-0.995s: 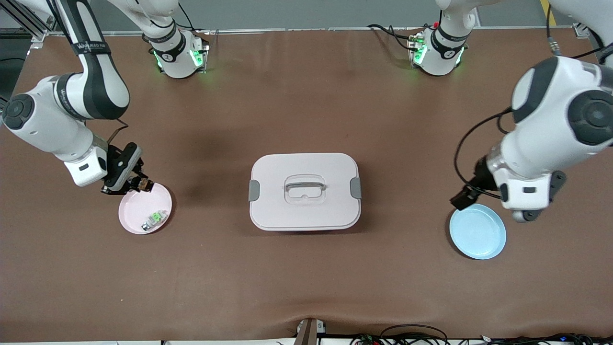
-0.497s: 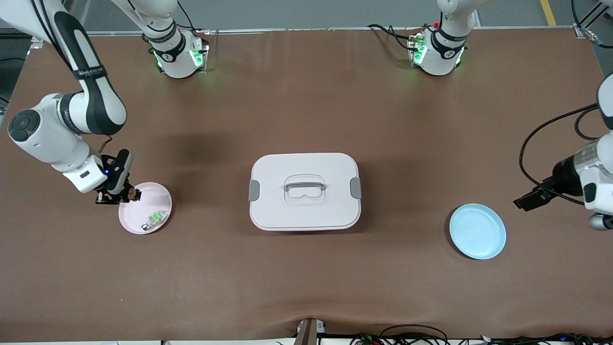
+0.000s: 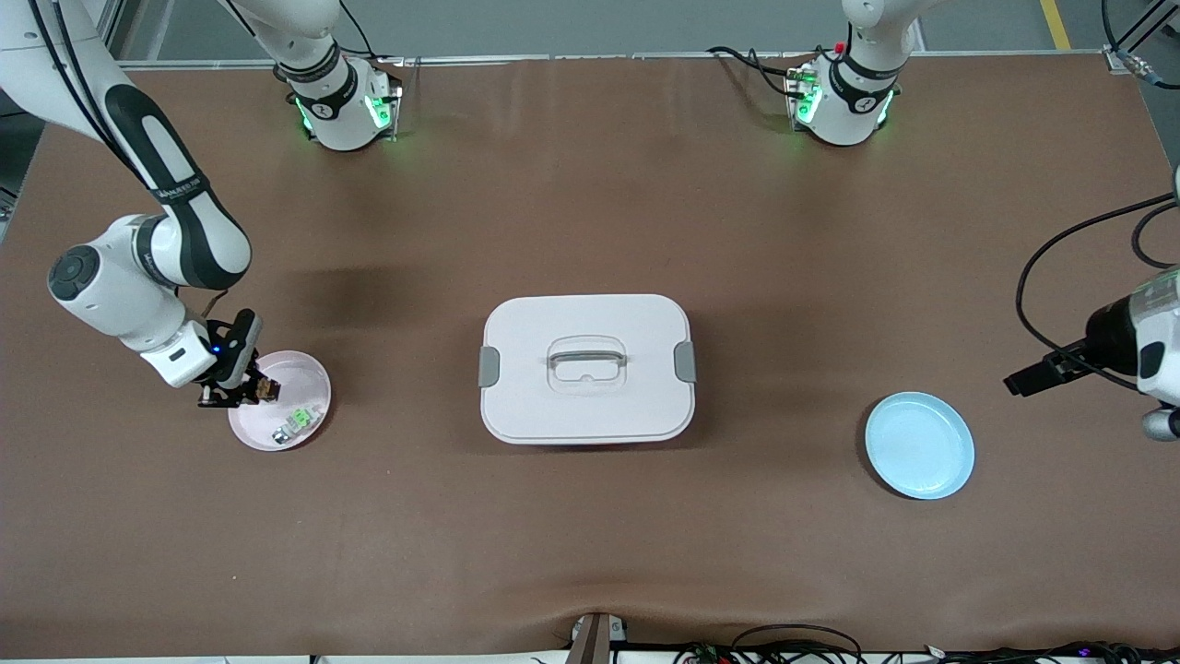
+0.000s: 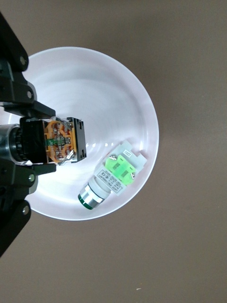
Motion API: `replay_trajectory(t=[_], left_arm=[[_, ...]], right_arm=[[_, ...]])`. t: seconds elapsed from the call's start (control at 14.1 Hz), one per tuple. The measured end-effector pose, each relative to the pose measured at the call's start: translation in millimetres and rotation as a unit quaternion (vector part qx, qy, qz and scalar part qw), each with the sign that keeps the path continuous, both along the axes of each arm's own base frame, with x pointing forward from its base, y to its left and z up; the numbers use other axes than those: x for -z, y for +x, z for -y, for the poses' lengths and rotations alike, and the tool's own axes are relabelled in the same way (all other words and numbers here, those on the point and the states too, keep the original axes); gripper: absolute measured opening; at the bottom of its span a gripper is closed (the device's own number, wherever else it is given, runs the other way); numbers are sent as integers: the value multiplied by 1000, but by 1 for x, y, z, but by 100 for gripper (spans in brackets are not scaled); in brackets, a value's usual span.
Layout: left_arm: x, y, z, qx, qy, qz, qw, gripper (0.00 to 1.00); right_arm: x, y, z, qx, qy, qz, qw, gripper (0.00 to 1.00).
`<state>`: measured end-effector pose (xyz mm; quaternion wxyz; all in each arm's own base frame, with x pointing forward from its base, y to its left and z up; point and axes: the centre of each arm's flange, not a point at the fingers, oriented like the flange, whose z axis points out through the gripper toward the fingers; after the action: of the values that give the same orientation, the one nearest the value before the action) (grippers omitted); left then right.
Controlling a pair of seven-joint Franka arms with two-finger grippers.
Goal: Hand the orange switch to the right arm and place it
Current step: 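Lower the orange switch onto the white plate with the right gripper, then open the right gripper and lift it away from the white plate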
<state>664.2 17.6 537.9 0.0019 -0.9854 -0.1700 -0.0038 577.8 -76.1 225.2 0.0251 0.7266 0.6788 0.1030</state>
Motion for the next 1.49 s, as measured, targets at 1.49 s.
replay_trajectory(t=[1.49], left_arm=[[-99,-78,20,154,7,-3,988,100]], right_arm=[[43,-3,-4,-4,-16,-10,1000,42]])
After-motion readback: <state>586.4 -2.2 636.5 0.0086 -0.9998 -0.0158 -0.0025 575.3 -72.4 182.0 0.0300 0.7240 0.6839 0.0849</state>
